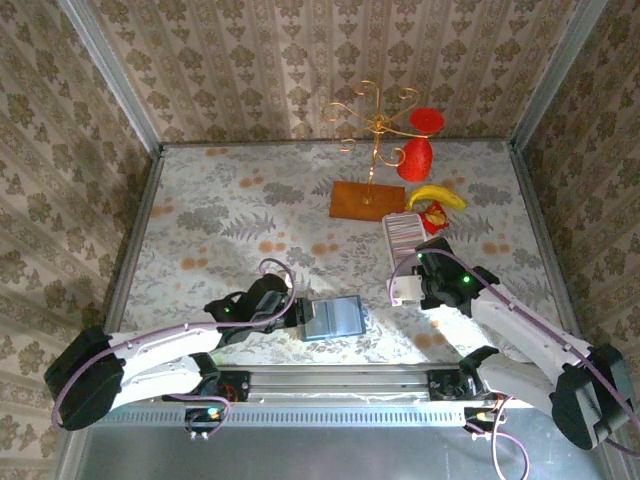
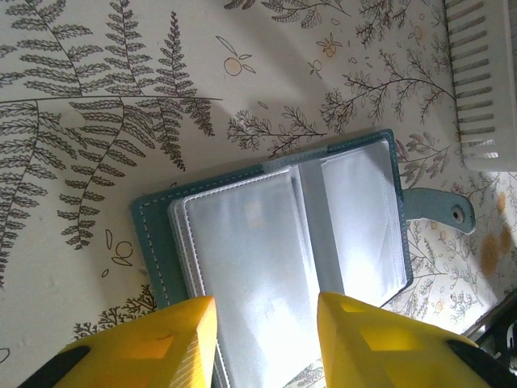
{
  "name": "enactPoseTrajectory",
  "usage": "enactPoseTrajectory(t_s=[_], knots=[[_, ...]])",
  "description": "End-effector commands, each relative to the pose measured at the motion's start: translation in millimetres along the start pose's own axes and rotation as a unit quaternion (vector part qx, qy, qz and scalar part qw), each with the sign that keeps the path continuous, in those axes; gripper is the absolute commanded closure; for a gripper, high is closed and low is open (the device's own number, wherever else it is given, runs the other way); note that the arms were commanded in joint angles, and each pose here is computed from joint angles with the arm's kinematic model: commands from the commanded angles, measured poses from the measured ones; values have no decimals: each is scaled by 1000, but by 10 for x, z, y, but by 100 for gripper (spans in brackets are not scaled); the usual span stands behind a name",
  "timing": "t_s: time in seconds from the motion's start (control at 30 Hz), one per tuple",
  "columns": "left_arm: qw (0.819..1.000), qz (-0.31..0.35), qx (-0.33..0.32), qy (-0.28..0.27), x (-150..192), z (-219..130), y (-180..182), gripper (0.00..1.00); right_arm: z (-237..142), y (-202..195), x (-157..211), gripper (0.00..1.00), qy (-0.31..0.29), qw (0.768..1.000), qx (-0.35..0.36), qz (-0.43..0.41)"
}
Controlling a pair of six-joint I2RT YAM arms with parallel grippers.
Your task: Put the credit cards into the card holder
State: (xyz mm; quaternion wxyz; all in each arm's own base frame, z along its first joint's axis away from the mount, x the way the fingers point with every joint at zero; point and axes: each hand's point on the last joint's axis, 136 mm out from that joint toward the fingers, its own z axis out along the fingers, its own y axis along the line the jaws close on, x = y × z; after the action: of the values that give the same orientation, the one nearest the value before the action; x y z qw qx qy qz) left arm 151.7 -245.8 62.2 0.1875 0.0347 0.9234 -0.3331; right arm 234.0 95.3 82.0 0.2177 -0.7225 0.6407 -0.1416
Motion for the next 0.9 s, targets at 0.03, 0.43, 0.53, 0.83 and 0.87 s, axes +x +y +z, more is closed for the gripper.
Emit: enactPoseTrajectory(t_s=[0.03,0.43,0.53,0.83,0.87], knots=[[1000,7,16,-11,-90,-40,-154,63,-270,-69,-76,96,-23,999,6,40],[1000,3,4,-18,-60,-107,-33,63,-1066,-250,-788,100,-179,924,-31,337],[1000,0,3,-18,-41,-114,-1,63,-1168,-531,-1036,100,-234,822,-40,518],[1000,-13,-5,-2,69,-72,96,64,-455,-209,-1859,100,-186,511,-267,796],[1000,-14,-5,0,75,-65,104,64,-388,-157,-1952,100,-181,511,-276,794]])
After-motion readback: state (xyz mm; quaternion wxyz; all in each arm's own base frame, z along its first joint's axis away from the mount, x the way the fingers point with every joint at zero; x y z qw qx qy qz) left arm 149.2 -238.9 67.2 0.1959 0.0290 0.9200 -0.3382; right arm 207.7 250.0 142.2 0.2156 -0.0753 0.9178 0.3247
